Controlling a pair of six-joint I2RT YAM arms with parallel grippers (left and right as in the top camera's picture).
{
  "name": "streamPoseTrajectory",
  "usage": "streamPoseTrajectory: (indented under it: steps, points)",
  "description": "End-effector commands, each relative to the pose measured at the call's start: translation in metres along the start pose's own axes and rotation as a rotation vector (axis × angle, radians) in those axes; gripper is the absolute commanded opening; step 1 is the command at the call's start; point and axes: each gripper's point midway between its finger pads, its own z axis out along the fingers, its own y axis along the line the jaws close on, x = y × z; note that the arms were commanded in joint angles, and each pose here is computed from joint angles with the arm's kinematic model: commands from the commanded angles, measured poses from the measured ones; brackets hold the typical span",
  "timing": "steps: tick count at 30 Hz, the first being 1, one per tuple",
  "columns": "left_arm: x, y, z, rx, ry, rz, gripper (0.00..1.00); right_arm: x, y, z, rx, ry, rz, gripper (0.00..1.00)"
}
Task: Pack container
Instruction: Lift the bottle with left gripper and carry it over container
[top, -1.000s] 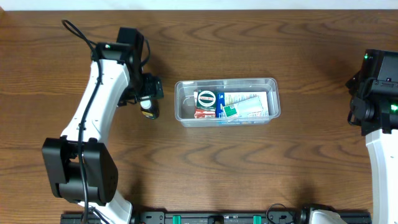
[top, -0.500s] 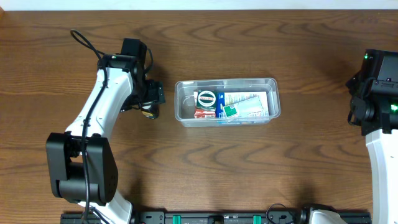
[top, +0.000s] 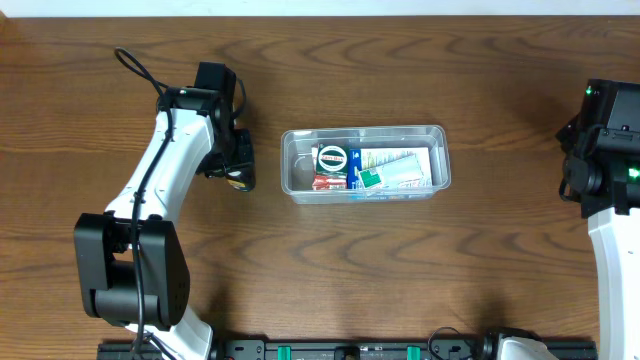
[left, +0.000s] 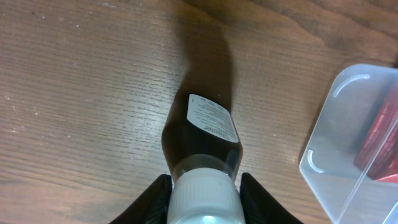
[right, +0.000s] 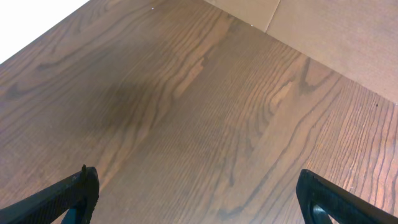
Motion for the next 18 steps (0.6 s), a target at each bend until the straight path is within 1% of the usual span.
streamPoseTrajectory:
  steps: [1, 2, 10, 14, 18]
  points:
    - [0.002, 0.002, 0.003, -0.010, 0.018, 0.004, 0.29, -0.002, -0.003, 0.001, 0.014, -0.005, -0.010, 0.99]
    - [0.003, 0.002, 0.003, -0.011, 0.019, 0.004, 0.27, -0.002, -0.003, 0.001, 0.014, -0.005, -0.010, 0.99]
    - [0.002, 0.002, -0.002, -0.011, 0.019, 0.005, 0.19, -0.002, -0.003, 0.001, 0.014, -0.005, -0.010, 0.99]
    - [-0.004, -0.001, -0.018, -0.004, -0.001, 0.029, 0.19, -0.002, -0.003, 0.001, 0.014, -0.005, -0.010, 0.99]
    - [-0.014, -0.005, -0.043, 0.013, -0.049, 0.076, 0.19, -0.002, -0.003, 0.001, 0.014, -0.005, -0.010, 0.99]
